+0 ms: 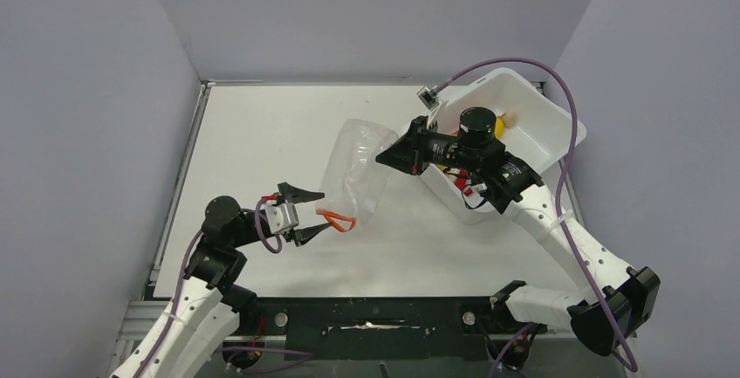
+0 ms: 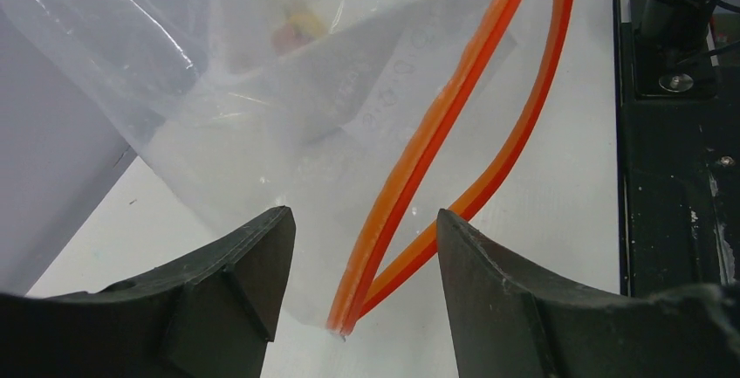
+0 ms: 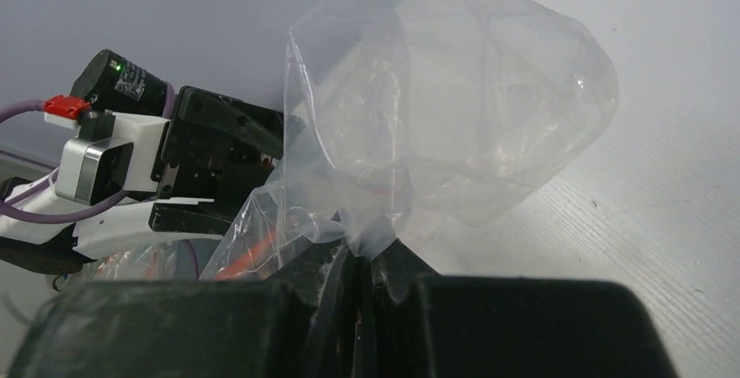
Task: Place the food in the zip-top bag and seal the zipper
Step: Open the zipper of the food storage bag.
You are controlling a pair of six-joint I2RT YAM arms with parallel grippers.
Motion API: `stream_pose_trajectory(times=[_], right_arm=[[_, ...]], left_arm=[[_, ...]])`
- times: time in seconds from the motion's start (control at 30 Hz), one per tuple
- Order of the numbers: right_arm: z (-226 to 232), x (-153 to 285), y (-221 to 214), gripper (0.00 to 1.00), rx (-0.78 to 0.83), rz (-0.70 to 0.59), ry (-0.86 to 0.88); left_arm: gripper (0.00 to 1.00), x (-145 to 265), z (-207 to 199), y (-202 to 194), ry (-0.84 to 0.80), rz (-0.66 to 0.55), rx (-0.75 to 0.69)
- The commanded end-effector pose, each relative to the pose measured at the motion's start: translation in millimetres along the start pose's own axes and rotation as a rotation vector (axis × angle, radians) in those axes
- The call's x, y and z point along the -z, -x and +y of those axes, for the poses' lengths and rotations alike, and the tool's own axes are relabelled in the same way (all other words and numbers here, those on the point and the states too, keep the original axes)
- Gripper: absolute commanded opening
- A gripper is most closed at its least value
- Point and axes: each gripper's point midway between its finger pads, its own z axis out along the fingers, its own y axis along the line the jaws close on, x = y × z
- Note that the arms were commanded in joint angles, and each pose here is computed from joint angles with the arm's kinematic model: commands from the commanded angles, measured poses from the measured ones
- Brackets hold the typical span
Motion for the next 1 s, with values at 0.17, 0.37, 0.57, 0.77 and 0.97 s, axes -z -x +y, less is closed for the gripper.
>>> stream_pose_trajectory(times=[0.17,0.37,0.57,0.77,0.97], right_arm=[[22,0,28,0.00,0.004,-0.057,0.081],[15,-4,27,0.00,-0.017,-0.061,0.056],[-16,-2,29,0.37,-0.080,-0.093,-0.132],[-45,8,23,0.70,-0.157,-0.136,-0.314],[-38,3,19,0.85,-0.150,-0.175,-0.357]], left_arm=[[0.57,5,6,18,0.043,-0.039,-0.156],[0.16,7,12,23,0.080,-0.055,-0.187],[0.00,10,23,35,0.165,-0.079,-0.108],[0.00,11,37,54,0.263,-0.106,0.158],[0.00,25,58,67,0.434,-0.095,0.360]])
